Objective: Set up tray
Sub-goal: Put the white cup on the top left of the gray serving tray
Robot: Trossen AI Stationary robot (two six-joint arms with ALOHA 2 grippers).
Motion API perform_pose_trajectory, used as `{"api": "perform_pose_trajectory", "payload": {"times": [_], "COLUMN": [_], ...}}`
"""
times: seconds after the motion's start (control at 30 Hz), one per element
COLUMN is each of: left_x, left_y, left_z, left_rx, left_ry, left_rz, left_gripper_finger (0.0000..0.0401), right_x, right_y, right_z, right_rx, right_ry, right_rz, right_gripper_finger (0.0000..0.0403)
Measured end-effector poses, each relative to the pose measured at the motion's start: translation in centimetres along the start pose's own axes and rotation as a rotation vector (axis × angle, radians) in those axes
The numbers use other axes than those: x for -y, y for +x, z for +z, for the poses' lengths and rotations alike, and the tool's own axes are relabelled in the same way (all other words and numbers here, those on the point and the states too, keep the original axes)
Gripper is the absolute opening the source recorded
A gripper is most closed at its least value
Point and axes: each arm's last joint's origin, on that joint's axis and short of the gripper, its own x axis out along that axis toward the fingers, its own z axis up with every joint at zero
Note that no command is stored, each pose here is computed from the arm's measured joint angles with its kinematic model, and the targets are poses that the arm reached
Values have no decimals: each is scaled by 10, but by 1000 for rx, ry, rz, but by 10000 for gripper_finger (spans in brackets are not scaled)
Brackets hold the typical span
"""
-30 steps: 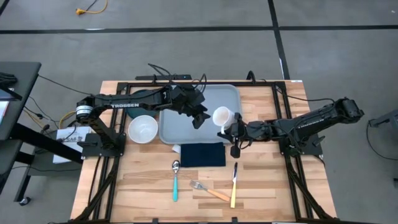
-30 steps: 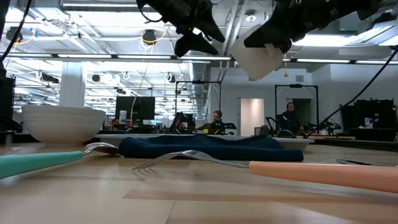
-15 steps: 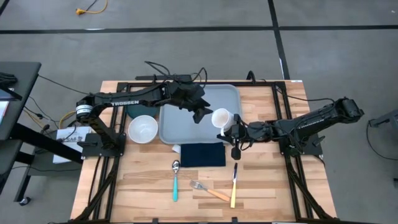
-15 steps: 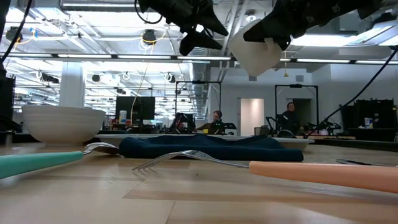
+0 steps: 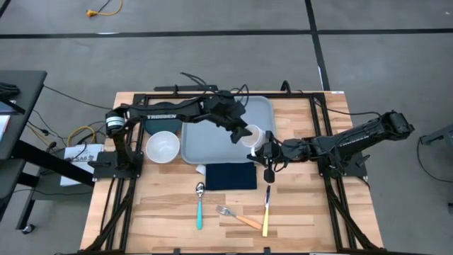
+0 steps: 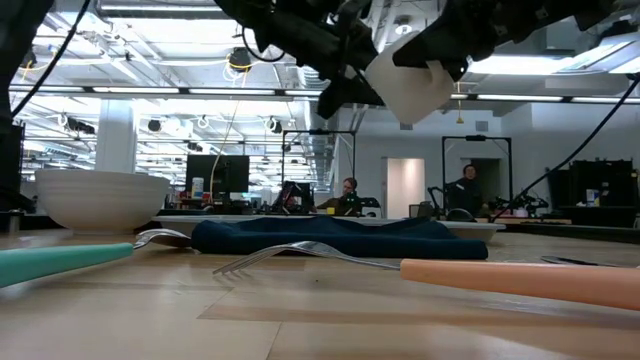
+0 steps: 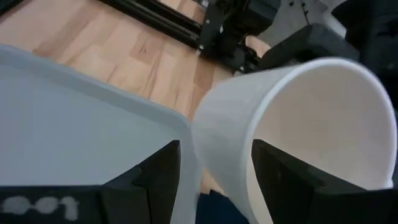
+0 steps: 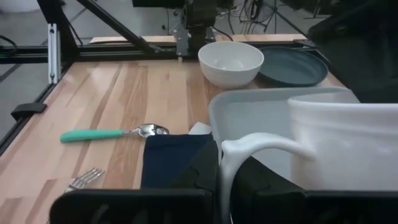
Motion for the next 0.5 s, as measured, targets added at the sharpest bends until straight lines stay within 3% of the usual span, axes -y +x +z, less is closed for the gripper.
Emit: {"api": "perform_pose_trajectory", "payload": {"times": [0.3,0.4,0.5], "left_x": [2,4,6], "left_y": [-1,0,1], "left_z": [1,-3,-5], "left_rx": [11,-17,-40], "left_ry": [41,87,128], "left_rz": [34,41,32], "left_gripper_finger": [181,147,83], "right_x": [0,0,0], "right_y": [0,0,0], "right_z": [-1,-1,-1], "right_rx": [-10,-14,-14], "right_ry": [-10,-8,-6], "right_rz": [-1,-1,1], "right_gripper_finger": [15,24,23]}}
